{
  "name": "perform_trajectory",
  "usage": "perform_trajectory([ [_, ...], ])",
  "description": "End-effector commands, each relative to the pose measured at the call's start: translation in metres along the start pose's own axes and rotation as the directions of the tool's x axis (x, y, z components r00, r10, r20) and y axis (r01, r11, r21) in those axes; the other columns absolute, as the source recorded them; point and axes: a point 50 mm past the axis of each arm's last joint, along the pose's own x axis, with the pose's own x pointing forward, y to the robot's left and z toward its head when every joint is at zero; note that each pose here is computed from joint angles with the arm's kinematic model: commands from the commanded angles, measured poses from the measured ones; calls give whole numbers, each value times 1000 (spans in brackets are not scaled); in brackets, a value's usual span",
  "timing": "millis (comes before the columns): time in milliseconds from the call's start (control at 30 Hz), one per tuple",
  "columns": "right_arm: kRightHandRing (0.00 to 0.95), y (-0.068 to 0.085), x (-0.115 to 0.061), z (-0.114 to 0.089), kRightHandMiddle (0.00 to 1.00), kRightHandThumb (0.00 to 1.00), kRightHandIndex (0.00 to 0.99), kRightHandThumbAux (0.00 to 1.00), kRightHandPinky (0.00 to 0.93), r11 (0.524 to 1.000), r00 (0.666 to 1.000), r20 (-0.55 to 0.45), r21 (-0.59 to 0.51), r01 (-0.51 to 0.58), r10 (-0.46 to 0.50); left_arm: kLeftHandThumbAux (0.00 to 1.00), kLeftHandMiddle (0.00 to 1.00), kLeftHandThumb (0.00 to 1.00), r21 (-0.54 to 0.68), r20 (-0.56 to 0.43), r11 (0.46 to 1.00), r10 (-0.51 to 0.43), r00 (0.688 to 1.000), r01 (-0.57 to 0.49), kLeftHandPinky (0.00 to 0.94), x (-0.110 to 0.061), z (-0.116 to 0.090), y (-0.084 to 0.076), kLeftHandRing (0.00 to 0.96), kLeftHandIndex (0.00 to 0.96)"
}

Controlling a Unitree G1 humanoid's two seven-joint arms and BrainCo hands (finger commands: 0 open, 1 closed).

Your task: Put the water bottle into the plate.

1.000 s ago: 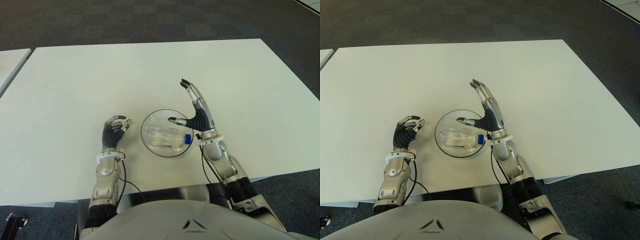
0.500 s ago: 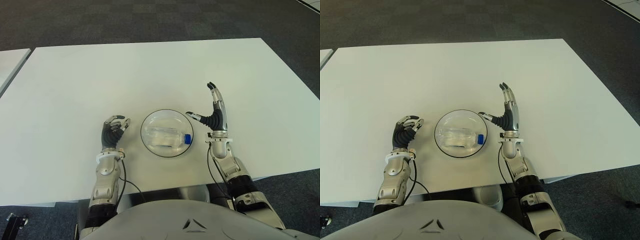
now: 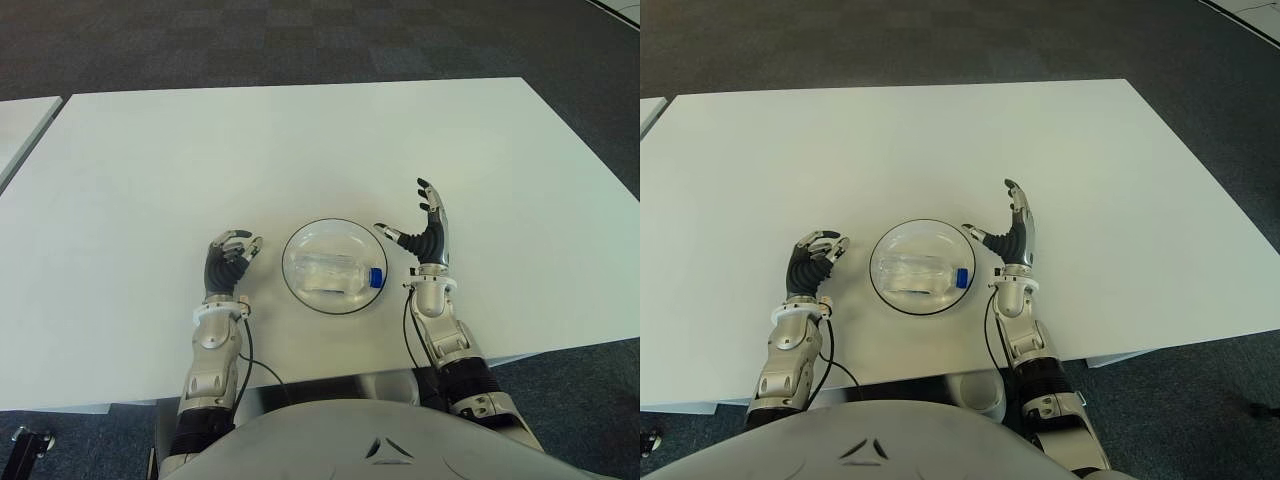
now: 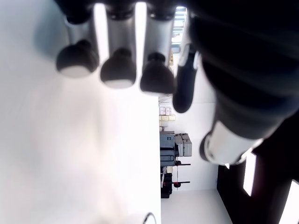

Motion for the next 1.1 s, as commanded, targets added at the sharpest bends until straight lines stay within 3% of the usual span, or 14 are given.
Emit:
perform_trajectory([
  [33,170,0,-4,-8,162,453,134,842,239,1000,999,-48,9,-14,14,721,848,704,21,-45,1000,8,999,-7,861,-2,-6,1,862,438],
  [233,207,3,-6,-13,206,456,164,852,266,999,998,-59,29,-15,17,721,843,704,23,-37,1000,1,999,0,854,-2,-6,2,856,438],
  [533,308,5,-8,-17,344,593,244,931,340,997,998,-49,68,-26,29,721,841,703,22,-39,1000,1,999,0,852,-3,-6,3,853,438],
  [1000,432,7,-5,-28,448,635,339,958,444,974,974,-163,188,-129,160,721,846,703,31,-42,999,7,999,-6,861,-2,-7,4,858,438],
  [1067,448,7,-5,-29,460,682,385,826,454,971,970,-176,200,-133,169,721,849,703,32,-39,999,3,999,-2,863,-2,-7,4,861,438],
  [1100,451,7,-5,-30,463,689,391,808,456,970,968,-182,203,-135,172,721,850,703,32,-39,999,1,999,0,864,-2,-7,4,862,438],
])
